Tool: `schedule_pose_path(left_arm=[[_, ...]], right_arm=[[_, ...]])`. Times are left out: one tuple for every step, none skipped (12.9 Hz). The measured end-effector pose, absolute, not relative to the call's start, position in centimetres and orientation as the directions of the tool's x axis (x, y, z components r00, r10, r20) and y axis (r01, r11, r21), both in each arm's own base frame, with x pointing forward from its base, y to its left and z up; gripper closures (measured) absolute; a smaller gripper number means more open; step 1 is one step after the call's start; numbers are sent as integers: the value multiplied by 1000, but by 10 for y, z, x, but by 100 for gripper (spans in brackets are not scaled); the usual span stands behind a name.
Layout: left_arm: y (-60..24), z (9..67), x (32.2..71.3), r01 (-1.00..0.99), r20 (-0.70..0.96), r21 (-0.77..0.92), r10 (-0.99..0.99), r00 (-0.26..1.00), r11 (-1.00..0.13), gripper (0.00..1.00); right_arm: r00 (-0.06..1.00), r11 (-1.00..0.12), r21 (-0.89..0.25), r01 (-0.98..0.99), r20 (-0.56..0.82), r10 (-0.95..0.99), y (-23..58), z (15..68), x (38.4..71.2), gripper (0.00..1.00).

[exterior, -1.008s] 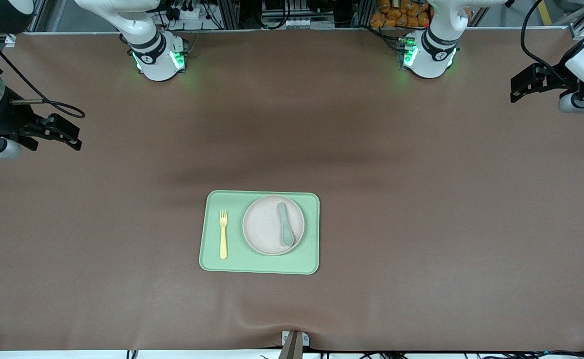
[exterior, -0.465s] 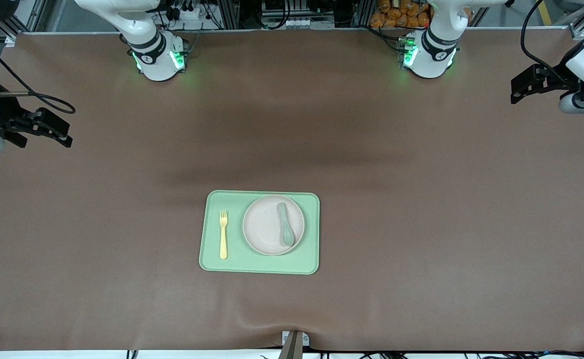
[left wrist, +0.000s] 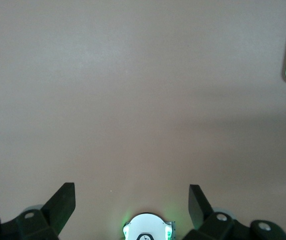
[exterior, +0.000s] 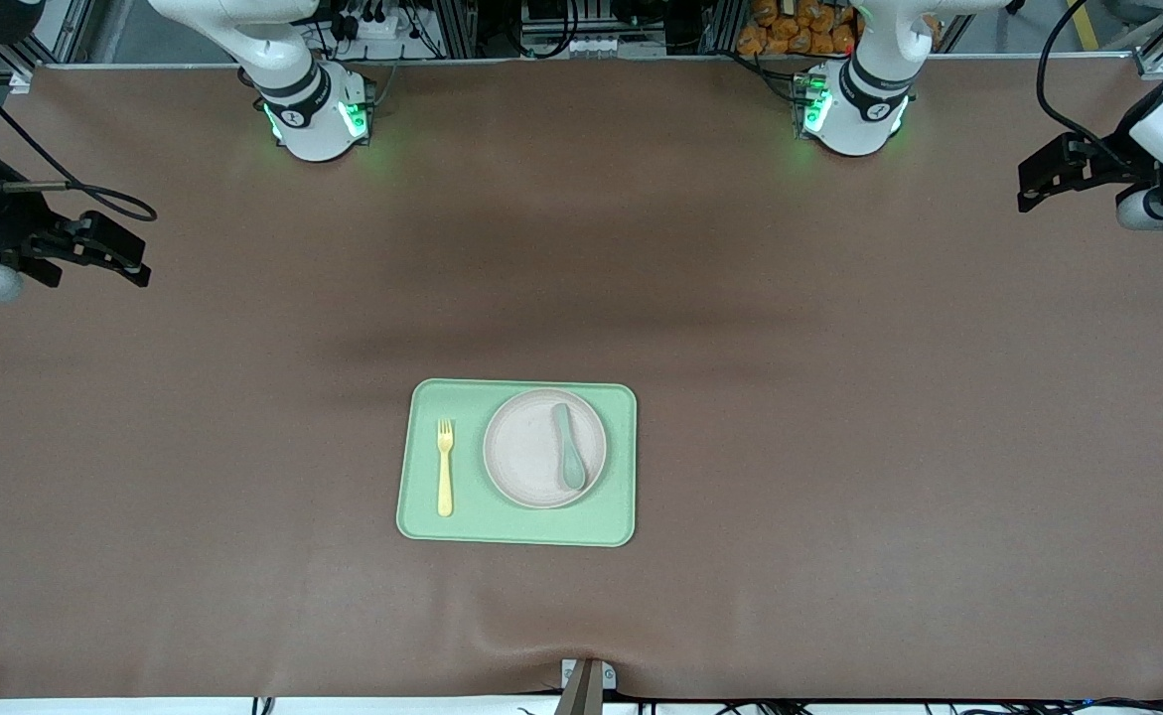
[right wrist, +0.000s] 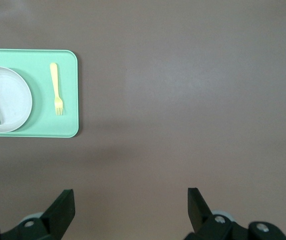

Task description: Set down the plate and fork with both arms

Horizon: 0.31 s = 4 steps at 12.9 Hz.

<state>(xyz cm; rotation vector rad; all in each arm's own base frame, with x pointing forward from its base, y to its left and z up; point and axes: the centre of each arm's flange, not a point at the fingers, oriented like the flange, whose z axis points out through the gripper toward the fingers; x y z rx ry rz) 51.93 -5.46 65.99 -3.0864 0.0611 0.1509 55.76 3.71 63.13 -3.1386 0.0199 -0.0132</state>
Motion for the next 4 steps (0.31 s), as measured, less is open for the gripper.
schedule_pose_path(left_arm=[[-54,660,519,-28,-96,-50,-23,995,-998,0],[-53,660,520,-21,-96,-50,-16,995,-998,0],[-50,660,520,-15,-95,-50,-10,995,-999,0],[-47,660,520,-8,-95,-50,-3,995,-999,0]], right_arm=[[1000,-1000,-3,-14,8,-14,36,631,556,0],[1000,-1000,-2,-18,9,-18,34,632,555,0],[1000,-1000,-2,-22,10,-22,32,633,555,0],[1000,-1000,-2,-24,9,-24,31,633,555,0]])
